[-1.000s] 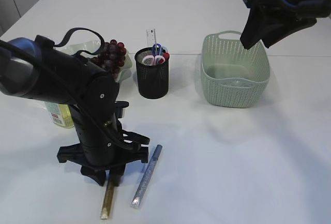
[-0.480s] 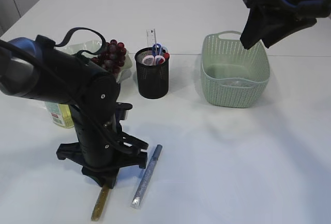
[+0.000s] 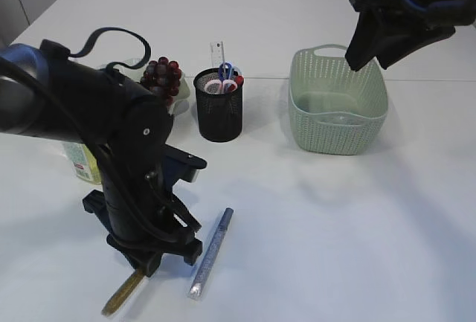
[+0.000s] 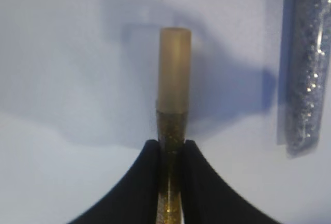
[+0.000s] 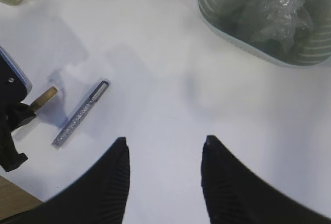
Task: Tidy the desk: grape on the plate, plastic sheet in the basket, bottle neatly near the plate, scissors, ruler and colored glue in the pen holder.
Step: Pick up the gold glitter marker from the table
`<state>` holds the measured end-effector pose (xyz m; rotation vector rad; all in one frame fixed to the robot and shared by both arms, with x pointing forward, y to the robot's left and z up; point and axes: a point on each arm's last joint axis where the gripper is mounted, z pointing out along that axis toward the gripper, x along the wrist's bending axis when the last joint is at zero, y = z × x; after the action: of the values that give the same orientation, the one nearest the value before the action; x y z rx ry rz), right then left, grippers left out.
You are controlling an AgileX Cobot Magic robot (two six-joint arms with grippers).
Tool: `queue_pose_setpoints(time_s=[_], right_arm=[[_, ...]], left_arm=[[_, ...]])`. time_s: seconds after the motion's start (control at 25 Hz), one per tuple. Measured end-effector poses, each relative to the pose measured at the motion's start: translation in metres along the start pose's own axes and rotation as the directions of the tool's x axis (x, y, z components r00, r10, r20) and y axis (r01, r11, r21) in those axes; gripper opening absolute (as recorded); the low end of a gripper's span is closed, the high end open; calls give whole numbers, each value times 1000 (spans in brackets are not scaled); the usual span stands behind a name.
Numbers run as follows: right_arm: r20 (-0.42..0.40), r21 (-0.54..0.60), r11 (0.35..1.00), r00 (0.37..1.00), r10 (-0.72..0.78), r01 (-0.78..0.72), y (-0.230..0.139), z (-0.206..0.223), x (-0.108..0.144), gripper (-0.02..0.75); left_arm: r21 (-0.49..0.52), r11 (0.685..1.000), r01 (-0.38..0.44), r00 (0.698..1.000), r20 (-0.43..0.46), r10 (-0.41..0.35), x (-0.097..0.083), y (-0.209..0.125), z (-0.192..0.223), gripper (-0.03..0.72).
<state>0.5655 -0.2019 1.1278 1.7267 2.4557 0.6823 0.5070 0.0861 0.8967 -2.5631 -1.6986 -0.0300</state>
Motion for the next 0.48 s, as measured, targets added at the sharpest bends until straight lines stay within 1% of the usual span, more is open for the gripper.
queue_pose_setpoints(time_s=[0.08, 0.16, 0.28, 0.4, 0.48], right_arm=[[0, 0, 1000, 1000, 0, 0, 0, 0, 0, 364], [0, 0, 1000, 1000, 0, 0, 0, 0, 0, 364], [0, 0, 1000, 1000, 0, 0, 0, 0, 0, 364], [0, 0, 1000, 1000, -2, 2, 0, 0, 0, 364], [0, 0, 1000, 1000, -2, 2, 0, 0, 0, 364]], left_arm=[[-15, 1000, -20, 1000, 4, 20, 1, -1, -8, 76], [-52, 998, -26, 1000, 14, 27, 1, -2, -21, 75], [-165, 986, -22, 999, 45, 29, 2, -1, -45, 75], [-312, 950, 8, 996, 91, 21, 3, -3, -71, 75], [-411, 911, 40, 993, 117, 9, 7, -9, -85, 75]])
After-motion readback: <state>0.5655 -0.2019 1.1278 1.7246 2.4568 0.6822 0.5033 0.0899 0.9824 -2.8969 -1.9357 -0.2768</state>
